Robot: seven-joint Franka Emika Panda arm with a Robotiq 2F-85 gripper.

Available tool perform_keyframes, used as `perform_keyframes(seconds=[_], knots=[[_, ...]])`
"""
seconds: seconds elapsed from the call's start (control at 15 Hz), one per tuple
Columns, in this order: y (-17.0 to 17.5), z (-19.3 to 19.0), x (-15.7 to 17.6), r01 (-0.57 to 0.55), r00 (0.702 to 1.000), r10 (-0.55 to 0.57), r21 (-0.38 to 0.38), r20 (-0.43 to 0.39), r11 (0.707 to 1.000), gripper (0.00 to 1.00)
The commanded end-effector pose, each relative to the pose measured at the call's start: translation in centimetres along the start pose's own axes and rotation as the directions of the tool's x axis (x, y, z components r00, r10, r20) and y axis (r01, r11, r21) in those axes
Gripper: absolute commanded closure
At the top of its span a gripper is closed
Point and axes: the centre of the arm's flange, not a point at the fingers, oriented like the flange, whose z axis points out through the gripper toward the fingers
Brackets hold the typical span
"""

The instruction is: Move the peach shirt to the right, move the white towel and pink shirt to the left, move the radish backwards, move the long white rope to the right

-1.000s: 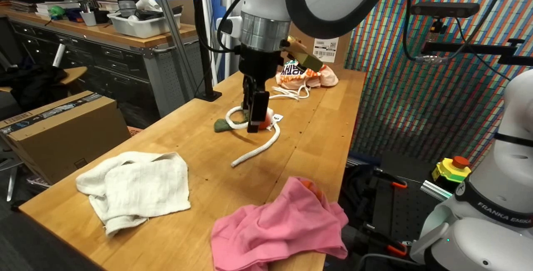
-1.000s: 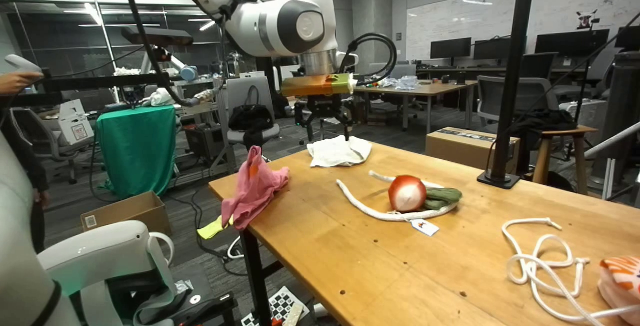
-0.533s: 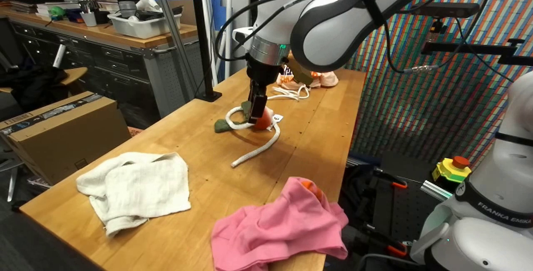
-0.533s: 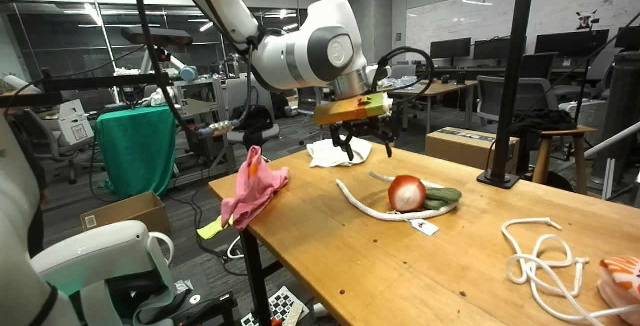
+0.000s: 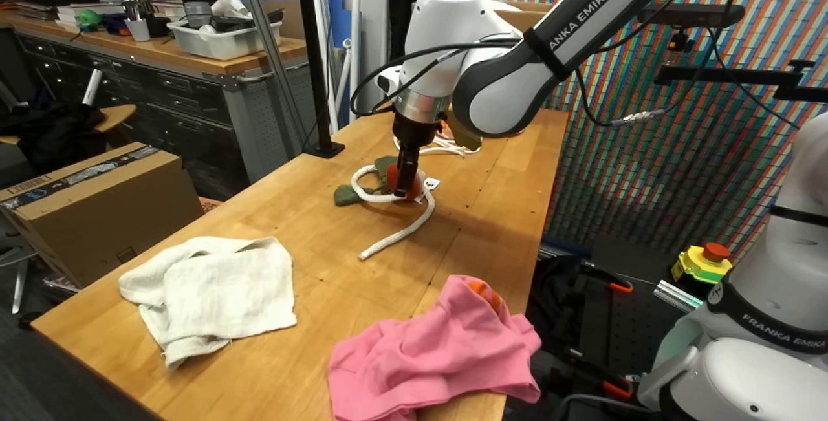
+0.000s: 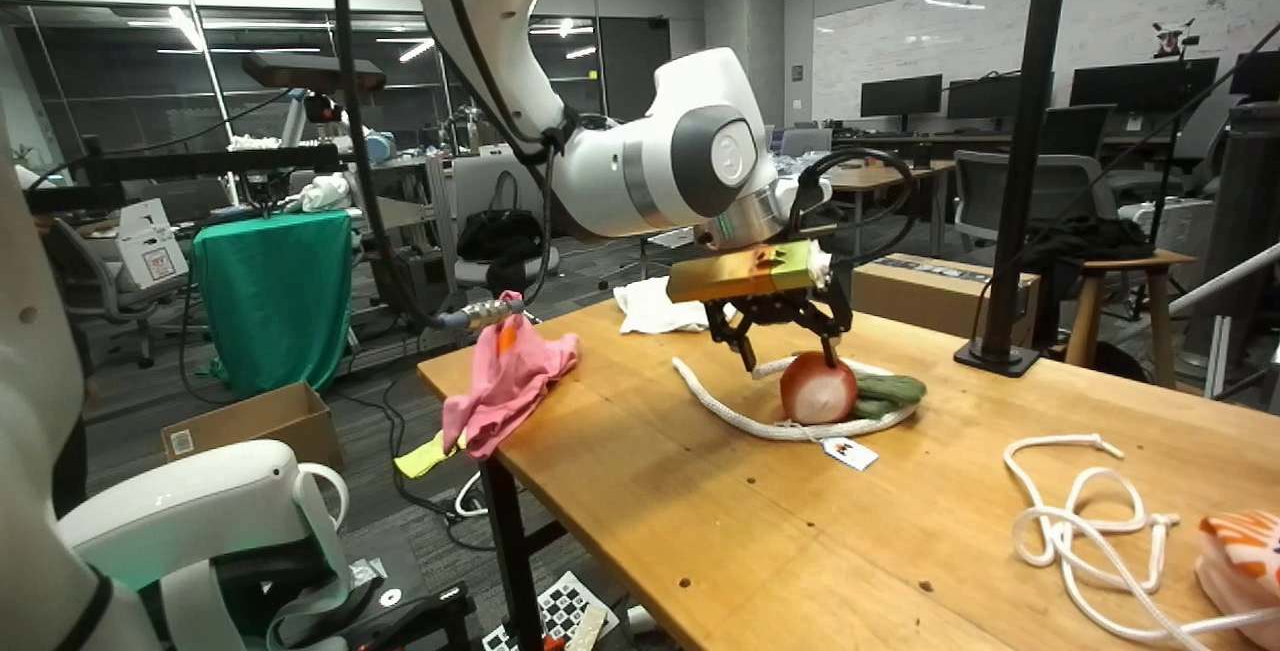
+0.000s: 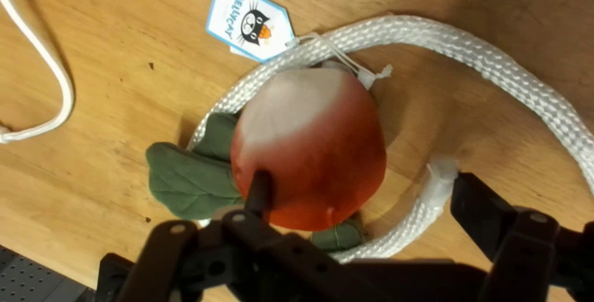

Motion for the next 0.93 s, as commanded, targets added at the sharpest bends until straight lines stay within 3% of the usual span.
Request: perform_keyframes(seconds=[0.0, 0.87], knots=[[0.8, 1.0, 0.6, -0.029, 1.0, 0.028, -0.032, -0.006, 0.999, 0.0], [4.0, 1.9, -0.4, -0.13, 0.992, 0.13, -0.091, -0.004, 0.987, 0.0]])
